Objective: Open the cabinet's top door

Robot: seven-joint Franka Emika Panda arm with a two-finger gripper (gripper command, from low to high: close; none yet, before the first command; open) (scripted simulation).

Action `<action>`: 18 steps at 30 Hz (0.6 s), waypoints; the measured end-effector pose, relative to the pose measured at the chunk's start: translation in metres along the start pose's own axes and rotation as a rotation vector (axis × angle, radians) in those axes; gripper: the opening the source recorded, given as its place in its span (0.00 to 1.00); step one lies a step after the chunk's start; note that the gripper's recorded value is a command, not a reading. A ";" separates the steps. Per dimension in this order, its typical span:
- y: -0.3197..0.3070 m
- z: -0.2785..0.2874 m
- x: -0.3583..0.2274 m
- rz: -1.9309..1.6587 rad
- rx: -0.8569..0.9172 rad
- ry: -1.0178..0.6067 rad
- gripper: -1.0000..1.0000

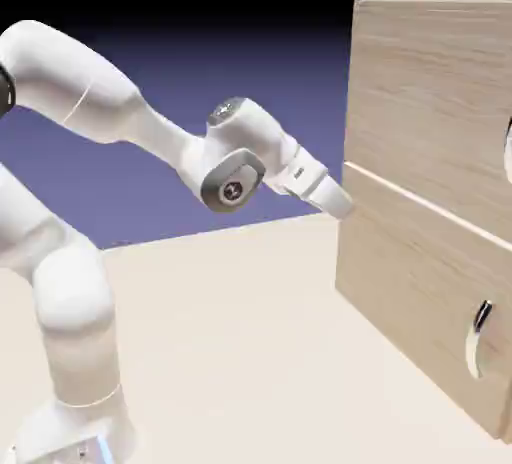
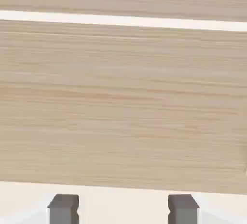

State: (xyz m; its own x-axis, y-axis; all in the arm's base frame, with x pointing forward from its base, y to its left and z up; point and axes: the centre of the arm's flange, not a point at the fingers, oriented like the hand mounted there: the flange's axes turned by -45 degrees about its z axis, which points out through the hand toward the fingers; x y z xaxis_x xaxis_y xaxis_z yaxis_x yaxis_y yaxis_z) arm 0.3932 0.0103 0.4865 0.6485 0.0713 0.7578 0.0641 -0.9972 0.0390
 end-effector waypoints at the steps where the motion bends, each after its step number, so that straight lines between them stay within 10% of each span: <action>1: -0.001 -0.006 0.009 -0.007 0.004 0.024 0.50; 18: 0.019 -0.106 0.109 -0.054 0.045 0.403 0.50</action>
State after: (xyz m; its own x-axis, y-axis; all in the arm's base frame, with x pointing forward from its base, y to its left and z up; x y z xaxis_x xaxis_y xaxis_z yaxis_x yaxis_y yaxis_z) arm 0.3849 -0.0028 0.6387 0.2947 0.0998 0.9504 0.1290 -0.9896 0.0639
